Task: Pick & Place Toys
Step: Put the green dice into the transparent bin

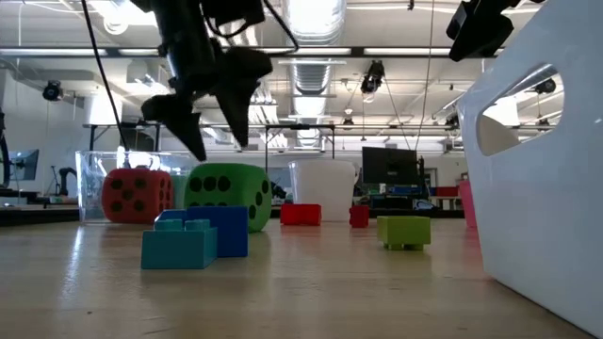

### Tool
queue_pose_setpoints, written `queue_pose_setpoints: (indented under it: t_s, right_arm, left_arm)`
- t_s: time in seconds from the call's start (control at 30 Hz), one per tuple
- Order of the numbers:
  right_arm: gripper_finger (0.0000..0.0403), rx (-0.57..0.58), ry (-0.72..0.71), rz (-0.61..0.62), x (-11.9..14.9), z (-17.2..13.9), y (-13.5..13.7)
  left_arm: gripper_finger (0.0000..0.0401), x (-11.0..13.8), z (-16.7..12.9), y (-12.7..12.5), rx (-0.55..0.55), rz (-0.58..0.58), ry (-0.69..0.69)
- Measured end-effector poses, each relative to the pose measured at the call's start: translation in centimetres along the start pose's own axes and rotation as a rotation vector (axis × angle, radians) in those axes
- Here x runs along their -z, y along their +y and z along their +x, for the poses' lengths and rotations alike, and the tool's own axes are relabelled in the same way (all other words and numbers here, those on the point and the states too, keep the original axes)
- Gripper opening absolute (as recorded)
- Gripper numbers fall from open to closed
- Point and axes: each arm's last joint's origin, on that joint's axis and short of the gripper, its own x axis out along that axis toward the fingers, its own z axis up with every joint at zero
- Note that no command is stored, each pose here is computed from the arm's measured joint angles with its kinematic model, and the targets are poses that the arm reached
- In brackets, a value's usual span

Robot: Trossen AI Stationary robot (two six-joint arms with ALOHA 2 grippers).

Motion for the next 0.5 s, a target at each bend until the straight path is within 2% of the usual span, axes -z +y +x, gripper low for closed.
queue_pose_setpoints:
  t_s: [0.17, 0.3, 0.5]
  right_arm:
    - [0.0258, 0.0, 0.0, 0.003, 0.0, 0.0, 0.0]
    - [0.0258, -0.001, 0.0, 0.003, 0.0, 0.0, 0.0]
    - [0.0258, -0.007, 0.001, 0.003, 0.0, 0.0, 0.0]
  left_arm:
    - [0.0366, 1.1, 2.2, 1.3, 0.02, -0.072, 0.046]
    - [0.0366, 1.7, 3.3, 2.0, 0.138, -0.108, 0.054]
    - [0.0366, 2.4, 4.6, 2.8, 0.319, -0.138, -0.027]
